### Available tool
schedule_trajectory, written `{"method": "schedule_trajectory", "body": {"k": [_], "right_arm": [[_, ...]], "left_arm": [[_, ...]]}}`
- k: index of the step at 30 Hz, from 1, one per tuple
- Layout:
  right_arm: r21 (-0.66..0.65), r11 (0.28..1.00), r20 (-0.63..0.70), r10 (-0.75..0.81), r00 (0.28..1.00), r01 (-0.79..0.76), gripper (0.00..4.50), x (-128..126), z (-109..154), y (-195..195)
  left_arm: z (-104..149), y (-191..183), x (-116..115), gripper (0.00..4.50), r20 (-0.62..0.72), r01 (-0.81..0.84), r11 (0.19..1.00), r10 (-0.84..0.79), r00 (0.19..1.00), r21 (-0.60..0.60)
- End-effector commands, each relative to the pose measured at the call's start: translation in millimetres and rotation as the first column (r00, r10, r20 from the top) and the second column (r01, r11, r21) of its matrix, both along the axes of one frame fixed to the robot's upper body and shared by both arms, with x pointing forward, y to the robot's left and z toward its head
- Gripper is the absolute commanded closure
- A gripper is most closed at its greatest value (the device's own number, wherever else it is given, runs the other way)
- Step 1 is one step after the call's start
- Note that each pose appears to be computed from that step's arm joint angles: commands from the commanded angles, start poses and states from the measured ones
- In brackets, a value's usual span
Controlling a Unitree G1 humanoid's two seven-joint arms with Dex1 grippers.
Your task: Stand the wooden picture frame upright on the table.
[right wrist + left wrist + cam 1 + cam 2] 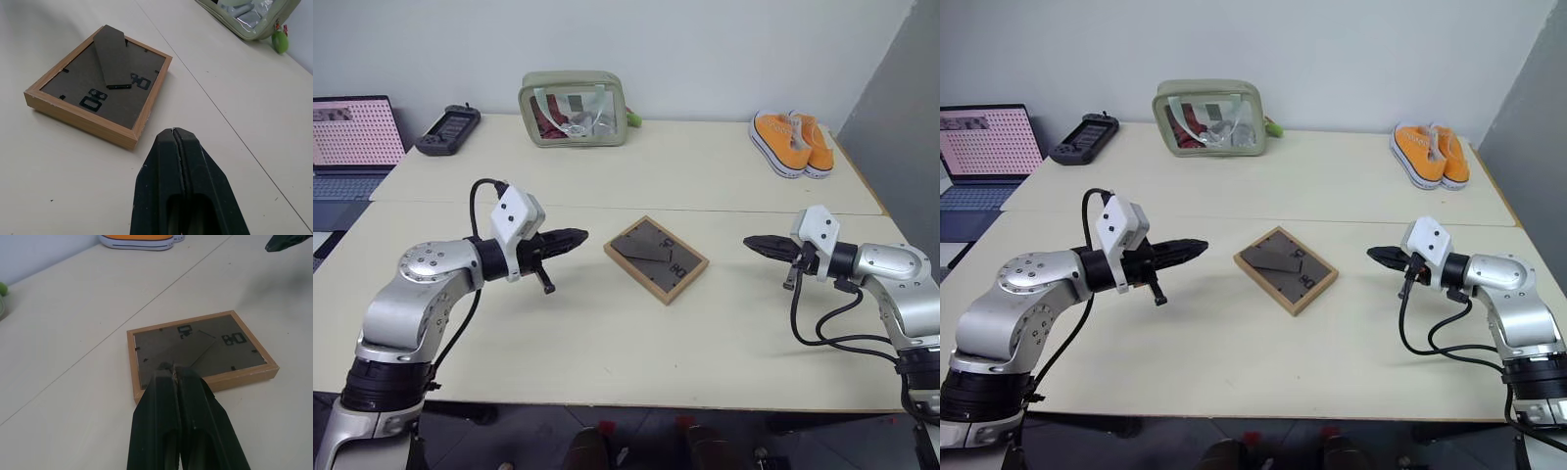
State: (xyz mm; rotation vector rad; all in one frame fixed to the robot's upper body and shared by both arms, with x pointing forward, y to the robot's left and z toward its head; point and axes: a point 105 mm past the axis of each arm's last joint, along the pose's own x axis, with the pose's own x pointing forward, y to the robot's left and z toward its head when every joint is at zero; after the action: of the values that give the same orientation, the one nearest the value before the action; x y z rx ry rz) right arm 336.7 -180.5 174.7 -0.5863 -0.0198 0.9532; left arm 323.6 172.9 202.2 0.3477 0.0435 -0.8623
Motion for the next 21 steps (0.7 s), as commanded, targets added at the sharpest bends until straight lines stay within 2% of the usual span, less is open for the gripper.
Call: {"method": "schedule_trajectory", "body": {"k": [1, 12, 21], "right_arm": [[0.003, 1.000, 0.042, 0.012, 0.999, -0.012, 4.50, -0.3, 7.4, 4.4], [0.059, 0.998, 0.098, -0.034, 0.995, 0.029, 4.50, 6.6, 16.7, 6.5], [0.062, 0.998, 0.107, -0.036, 0.994, 0.030, 4.50, 10.4, 8.0, 15.9]], "left_arm": [[14.8, 0.1, 1.5, 4.47, 0.055, -0.015, 1.000, 0.016, 0.998, -0.022], [23.5, -1.4, 5.9, 4.47, 0.099, -0.045, 0.994, 0.055, 0.994, -0.102], [-6.6, 5.9, 8.4, 4.47, 0.051, -0.067, 0.998, 0.067, 0.996, 0.000]]}}
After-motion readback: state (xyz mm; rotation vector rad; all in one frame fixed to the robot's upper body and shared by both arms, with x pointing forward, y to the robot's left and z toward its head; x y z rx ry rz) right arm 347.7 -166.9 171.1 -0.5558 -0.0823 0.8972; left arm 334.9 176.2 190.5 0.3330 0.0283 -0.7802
